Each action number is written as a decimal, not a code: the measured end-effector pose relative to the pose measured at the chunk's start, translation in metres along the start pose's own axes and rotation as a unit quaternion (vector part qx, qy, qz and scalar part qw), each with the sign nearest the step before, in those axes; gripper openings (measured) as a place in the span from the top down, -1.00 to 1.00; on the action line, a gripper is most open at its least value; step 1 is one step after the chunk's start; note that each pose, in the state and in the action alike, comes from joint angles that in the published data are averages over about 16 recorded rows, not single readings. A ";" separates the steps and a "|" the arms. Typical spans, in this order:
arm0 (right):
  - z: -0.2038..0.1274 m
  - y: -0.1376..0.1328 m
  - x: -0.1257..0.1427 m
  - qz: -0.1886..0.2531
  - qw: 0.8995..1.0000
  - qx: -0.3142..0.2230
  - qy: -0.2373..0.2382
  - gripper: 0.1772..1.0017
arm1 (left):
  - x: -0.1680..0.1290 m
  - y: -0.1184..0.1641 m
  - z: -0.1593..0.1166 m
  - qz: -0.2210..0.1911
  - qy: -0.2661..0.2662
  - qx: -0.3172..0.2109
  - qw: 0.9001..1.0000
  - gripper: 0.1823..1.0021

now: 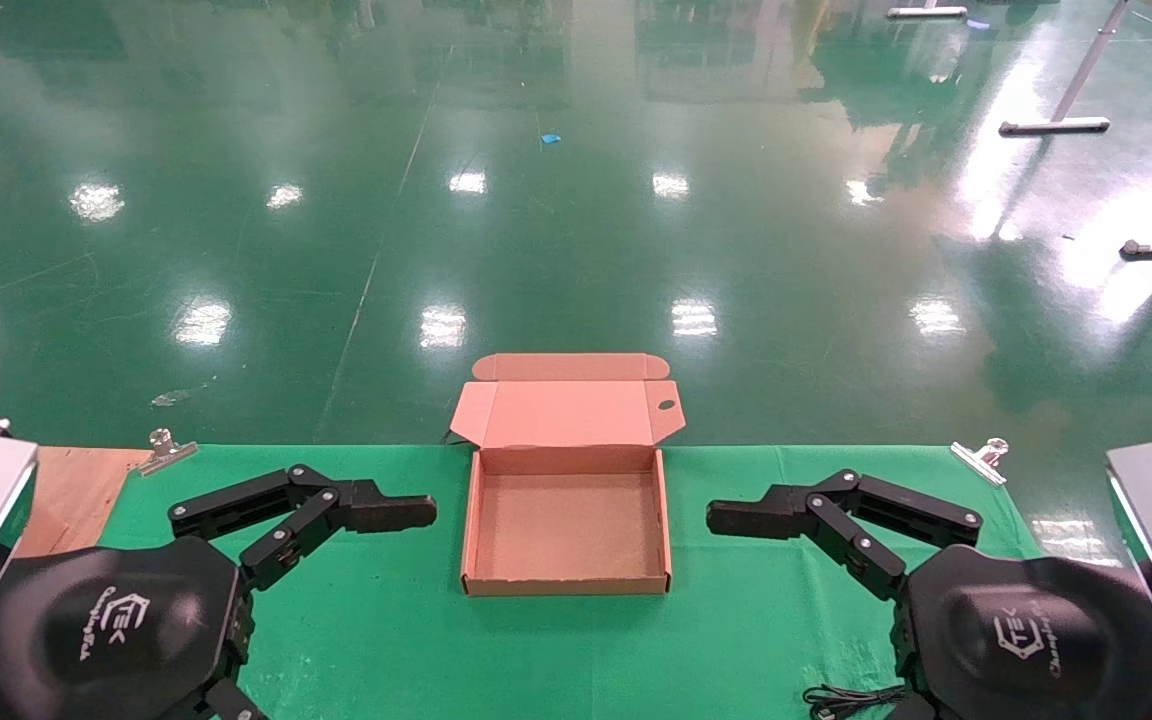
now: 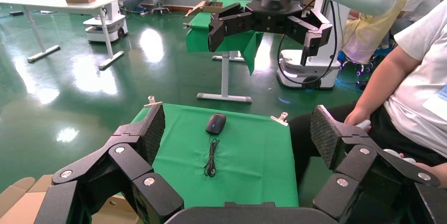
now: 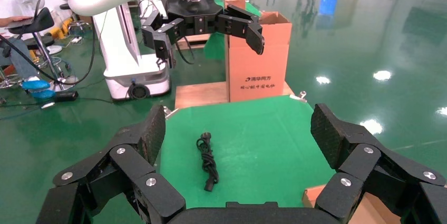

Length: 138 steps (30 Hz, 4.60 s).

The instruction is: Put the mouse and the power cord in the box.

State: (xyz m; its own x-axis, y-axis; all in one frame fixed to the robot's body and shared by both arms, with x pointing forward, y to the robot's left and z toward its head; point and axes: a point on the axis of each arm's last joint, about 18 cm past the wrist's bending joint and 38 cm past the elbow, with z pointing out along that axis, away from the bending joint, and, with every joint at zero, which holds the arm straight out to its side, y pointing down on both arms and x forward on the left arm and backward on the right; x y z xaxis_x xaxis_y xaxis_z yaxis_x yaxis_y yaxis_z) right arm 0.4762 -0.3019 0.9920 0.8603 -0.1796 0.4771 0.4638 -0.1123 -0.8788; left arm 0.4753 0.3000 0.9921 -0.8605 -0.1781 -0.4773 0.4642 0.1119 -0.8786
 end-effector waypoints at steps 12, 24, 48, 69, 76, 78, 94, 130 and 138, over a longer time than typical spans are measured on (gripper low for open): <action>0.000 0.000 0.000 0.000 1.000 0.000 0.000 -1.00 | 0.000 0.000 0.000 0.000 0.000 0.000 1.000 -1.00; 0.000 0.000 0.000 0.000 1.000 0.000 0.000 -1.00 | 0.000 0.000 0.000 0.000 0.000 0.000 1.000 -1.00; 0.010 0.093 0.037 -0.125 0.943 -0.306 -0.038 -1.00 | -0.024 0.084 -0.007 -0.009 -0.002 -0.206 0.979 -1.00; 0.022 0.205 0.122 -0.286 0.760 -0.576 -0.094 -1.00 | -0.057 0.195 -0.038 0.005 0.011 -0.421 0.907 -1.00; 0.024 0.225 0.132 -0.280 0.752 -0.589 -0.101 -1.00 | -0.060 0.218 -0.044 0.007 0.017 -0.447 0.895 -1.00; 0.024 0.229 0.133 -0.276 0.752 -0.590 -0.102 -1.00 | -0.061 0.223 -0.047 0.007 0.020 -0.456 0.890 -1.00; 0.011 0.244 0.139 -0.253 0.756 -0.595 -0.105 -1.00 | -0.056 0.250 -0.059 -0.001 0.029 -0.495 0.869 -1.00; 0.011 0.251 0.140 -0.244 0.767 -0.584 -0.109 -0.62 | -0.056 0.275 -0.070 -0.002 0.006 -0.499 0.867 -0.77; 0.008 0.249 0.140 -0.241 0.768 -0.583 -0.109 -0.23 | -0.057 0.275 -0.069 -0.002 0.010 -0.501 0.866 -0.45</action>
State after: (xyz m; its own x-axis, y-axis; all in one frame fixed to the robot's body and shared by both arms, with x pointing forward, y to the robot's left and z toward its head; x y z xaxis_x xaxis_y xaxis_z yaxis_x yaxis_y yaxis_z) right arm 0.7135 -0.3472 0.8401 0.7218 0.3120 0.6178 0.3448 -0.9361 0.0698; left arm 0.6373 0.4084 0.7787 -0.8694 -0.1644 -0.4660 0.0559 0.9043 -0.4232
